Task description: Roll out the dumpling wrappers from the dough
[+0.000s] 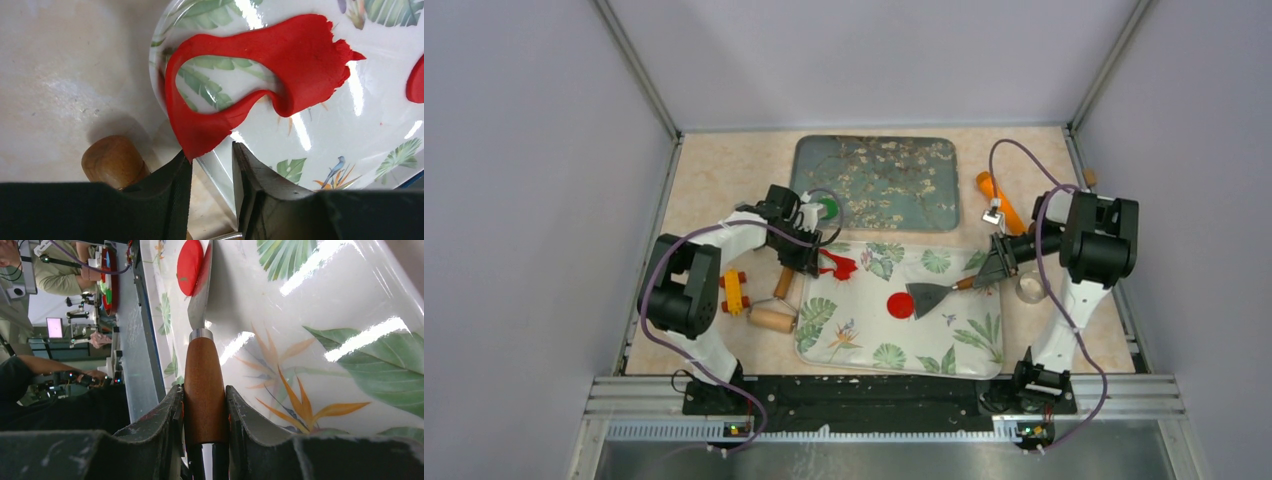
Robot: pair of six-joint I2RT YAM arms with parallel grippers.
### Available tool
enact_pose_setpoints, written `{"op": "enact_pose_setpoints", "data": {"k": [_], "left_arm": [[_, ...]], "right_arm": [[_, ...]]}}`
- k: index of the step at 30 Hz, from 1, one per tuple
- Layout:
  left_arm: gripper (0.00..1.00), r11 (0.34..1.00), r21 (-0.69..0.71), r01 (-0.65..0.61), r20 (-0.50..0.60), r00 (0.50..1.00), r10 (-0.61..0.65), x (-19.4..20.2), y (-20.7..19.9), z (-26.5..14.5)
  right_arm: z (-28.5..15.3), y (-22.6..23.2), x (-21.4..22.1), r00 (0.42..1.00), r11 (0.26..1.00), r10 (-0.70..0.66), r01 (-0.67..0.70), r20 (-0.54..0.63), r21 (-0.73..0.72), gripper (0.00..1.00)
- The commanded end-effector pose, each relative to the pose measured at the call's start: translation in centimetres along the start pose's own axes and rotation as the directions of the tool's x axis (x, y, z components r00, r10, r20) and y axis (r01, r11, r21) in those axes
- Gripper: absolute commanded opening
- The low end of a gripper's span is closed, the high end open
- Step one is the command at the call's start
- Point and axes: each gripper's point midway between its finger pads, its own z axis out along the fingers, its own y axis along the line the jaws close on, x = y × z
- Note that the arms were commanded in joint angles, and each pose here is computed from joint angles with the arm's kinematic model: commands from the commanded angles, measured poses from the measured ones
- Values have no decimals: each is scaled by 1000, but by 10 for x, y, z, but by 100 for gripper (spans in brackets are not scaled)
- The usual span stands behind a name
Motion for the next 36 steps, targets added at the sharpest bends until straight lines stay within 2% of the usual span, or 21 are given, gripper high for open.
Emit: {"op": "enact_pose_setpoints", "data": {"k": [1,7,13,36], "left_arm": [[36,999,32,30,-32,999,-29,12,-5,2],[21,998,48,39,-36,999,-37,13,-7,4],[14,997,58,45,-37,998,-43,16,-9,4],[15,999,52,-16,15,1000,15,-2,-12,-10]], "right_arm": [[6,-16,-7,993,993,-117,118,-26,31,0],[10,-17,-9,991,991,-129,130,-43,27,0],[13,-16,-8,991,991,-131,131,-34,1,0],[28,11,-24,989,984,-139,143,51,-107,0]]}}
